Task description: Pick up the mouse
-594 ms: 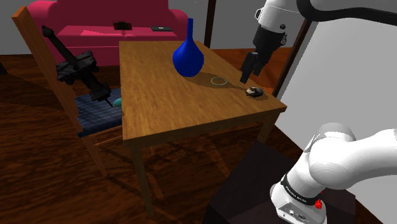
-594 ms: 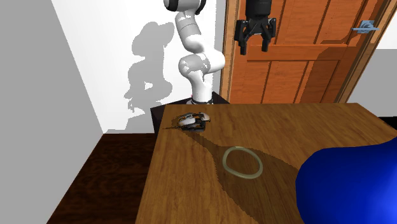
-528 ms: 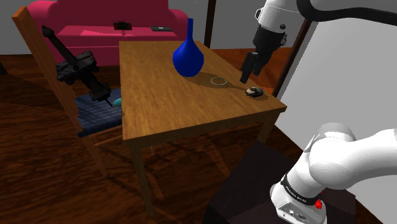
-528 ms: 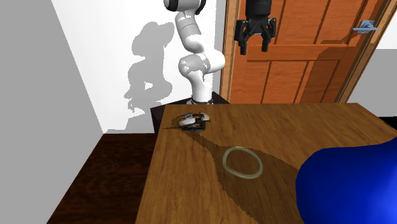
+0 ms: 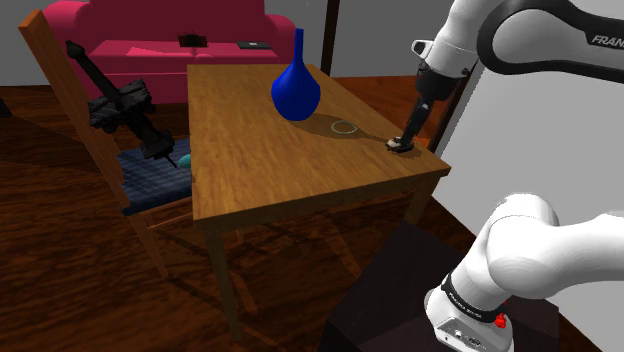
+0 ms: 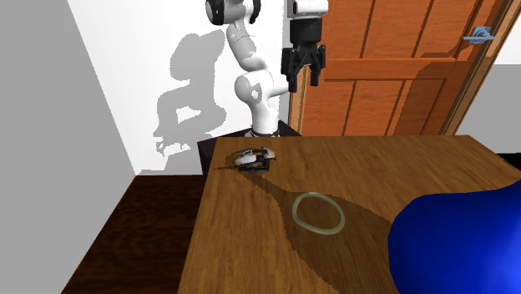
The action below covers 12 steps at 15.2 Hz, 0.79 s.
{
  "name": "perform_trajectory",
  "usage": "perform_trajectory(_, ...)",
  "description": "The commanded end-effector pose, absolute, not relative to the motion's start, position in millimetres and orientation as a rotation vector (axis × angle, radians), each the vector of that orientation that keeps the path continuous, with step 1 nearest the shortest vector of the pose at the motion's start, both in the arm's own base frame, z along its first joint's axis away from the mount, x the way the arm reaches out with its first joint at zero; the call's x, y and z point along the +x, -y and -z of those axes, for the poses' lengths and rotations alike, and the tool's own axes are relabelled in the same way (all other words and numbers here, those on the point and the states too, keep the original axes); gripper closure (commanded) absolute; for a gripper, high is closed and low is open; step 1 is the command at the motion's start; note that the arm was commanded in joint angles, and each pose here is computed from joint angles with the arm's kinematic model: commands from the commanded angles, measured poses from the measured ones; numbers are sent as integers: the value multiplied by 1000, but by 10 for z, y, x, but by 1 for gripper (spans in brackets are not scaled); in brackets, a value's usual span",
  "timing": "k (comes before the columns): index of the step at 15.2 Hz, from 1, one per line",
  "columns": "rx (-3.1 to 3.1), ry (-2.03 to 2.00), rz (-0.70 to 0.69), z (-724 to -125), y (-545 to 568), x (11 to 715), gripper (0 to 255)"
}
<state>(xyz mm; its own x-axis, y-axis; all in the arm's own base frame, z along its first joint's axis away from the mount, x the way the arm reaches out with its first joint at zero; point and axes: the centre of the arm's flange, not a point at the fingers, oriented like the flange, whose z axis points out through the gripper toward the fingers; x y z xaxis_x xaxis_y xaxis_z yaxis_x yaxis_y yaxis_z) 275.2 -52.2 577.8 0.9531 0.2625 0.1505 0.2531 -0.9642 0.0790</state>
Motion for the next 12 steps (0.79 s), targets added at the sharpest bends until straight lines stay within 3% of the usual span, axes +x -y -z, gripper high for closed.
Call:
perform_trajectory(1, 3007, -550, -260, -5653, 773, 2687, 0)
perform_trajectory(12, 2713, -1240, -317, -5050, 2058, 2873, 0)
